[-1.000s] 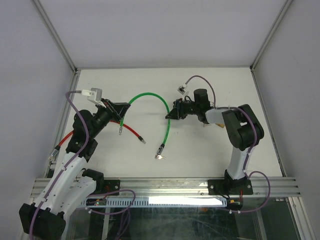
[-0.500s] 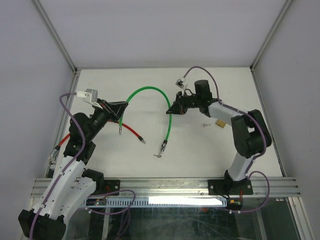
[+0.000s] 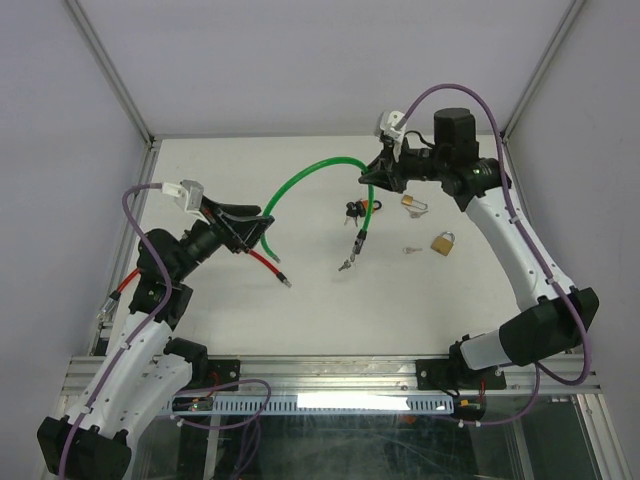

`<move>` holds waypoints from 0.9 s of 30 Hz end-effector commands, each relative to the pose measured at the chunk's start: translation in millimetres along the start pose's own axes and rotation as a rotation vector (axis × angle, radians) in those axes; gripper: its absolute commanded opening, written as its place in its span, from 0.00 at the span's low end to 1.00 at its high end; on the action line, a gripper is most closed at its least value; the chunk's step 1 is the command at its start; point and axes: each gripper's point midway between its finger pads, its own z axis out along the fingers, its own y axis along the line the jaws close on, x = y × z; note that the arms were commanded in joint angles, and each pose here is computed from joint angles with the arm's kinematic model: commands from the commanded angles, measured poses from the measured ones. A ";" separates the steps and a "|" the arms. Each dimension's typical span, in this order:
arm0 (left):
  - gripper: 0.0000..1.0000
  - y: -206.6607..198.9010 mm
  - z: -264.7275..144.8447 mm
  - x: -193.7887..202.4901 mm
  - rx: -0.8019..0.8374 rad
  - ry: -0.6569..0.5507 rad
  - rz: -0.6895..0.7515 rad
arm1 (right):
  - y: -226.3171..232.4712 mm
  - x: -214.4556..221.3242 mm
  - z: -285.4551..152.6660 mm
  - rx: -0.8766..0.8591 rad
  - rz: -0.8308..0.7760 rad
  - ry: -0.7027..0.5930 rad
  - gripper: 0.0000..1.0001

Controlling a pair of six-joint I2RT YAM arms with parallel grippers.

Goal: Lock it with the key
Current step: Pick up the lock from the center of the board.

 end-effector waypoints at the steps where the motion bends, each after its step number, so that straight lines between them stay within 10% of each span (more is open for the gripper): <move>1: 0.60 -27.6 -4.7 -13.4 0.122 -0.045 0.046 | 20.7 -32.7 -28.4 -0.021 -0.166 0.030 0.00; 11: 0.73 -61.7 1.7 -32.5 0.301 -0.059 0.027 | 39.6 -53.7 -38.7 0.026 -0.503 0.221 0.00; 27: 0.99 -73.9 -0.6 -47.5 0.363 -0.137 0.024 | 17.2 -77.4 -56.5 0.187 -0.613 0.277 0.00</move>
